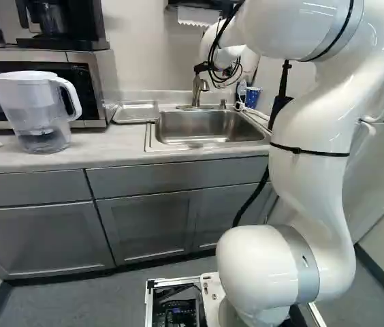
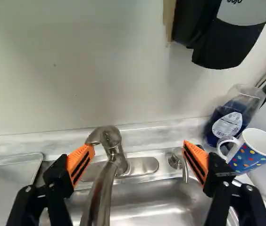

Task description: Rinse the cup and place it in the tray

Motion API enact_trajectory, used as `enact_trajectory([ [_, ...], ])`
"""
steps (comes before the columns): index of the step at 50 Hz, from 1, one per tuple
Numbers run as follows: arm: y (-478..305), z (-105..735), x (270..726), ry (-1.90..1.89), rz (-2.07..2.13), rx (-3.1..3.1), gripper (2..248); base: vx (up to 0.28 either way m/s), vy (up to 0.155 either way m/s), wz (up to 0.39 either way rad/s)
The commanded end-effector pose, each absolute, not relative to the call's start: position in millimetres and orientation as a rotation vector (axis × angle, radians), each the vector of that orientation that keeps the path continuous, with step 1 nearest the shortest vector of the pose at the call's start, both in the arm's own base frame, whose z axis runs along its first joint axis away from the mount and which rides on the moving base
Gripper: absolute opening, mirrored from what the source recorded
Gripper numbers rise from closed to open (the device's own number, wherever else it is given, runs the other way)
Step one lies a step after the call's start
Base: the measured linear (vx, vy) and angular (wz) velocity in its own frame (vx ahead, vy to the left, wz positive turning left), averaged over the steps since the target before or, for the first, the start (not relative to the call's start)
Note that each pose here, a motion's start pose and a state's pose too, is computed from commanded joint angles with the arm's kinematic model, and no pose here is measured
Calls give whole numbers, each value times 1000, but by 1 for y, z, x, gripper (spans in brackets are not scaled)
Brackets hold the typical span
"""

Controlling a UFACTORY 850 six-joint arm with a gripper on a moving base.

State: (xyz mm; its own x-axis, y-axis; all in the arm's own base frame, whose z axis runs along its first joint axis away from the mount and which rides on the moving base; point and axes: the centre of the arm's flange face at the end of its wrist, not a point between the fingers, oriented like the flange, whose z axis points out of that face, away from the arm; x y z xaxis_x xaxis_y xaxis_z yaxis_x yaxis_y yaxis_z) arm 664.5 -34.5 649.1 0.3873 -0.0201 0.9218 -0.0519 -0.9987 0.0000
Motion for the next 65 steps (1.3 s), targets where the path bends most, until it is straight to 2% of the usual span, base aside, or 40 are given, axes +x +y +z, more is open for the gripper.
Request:
enact_trajectory([
  [24,-35,646,688,-66,1727,2589,247,0,0,0],
  [65,-41,646,679,-79,1716,2591,247,0,0,0],
])
